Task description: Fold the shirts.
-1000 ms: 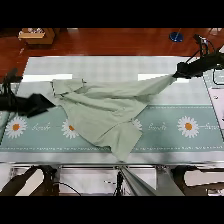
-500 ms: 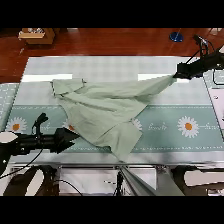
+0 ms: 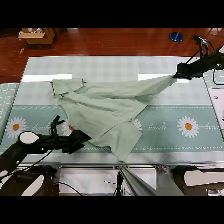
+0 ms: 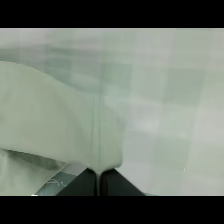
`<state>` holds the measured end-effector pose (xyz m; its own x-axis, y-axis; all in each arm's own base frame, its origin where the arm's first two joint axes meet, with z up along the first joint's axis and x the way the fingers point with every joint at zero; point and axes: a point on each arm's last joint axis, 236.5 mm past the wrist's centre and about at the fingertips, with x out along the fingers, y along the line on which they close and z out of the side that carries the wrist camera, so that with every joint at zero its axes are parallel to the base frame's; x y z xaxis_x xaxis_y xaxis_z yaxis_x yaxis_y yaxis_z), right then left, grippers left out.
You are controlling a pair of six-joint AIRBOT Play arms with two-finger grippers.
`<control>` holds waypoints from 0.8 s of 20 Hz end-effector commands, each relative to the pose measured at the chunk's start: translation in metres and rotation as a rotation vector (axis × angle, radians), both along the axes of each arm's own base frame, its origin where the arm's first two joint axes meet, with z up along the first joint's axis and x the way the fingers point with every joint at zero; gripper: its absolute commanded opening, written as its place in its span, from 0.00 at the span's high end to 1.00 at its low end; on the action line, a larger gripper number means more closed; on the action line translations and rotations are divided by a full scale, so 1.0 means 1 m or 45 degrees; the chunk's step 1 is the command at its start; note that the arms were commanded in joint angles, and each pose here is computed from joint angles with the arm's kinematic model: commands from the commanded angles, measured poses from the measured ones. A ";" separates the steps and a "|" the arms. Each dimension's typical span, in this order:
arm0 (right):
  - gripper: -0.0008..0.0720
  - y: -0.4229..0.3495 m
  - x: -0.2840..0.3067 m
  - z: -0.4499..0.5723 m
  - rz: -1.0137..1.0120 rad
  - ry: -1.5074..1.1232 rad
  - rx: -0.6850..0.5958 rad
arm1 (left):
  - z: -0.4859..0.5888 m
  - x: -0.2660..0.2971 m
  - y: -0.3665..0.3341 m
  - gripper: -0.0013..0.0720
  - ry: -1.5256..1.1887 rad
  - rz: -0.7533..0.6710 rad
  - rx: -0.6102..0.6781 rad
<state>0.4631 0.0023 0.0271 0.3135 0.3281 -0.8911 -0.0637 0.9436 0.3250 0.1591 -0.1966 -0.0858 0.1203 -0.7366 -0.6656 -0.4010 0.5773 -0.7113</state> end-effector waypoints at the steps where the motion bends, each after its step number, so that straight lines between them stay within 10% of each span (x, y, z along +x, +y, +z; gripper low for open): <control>1: 0.95 0.000 -0.001 0.000 0.001 0.006 0.001 | -0.018 0.009 -0.011 0.03 0.007 0.066 0.050; 9: 0.95 -0.002 -0.002 -0.001 0.002 0.008 -0.008 | -0.037 0.033 -0.029 0.05 0.017 0.052 0.128; 14: 0.95 -0.001 -0.004 -0.001 0.007 0.020 -0.006 | -0.038 0.036 -0.048 0.95 0.035 -0.103 0.093; 16: 0.95 0.000 -0.005 0.001 0.009 0.019 -0.005 | -0.016 0.040 -0.061 0.95 -0.051 -0.206 0.026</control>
<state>0.4597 0.0010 0.0262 0.3006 0.3243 -0.8969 -0.0635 0.9451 0.3204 0.1949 -0.2418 -0.1198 0.0604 -0.6902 -0.7211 -0.3661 0.6567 -0.6593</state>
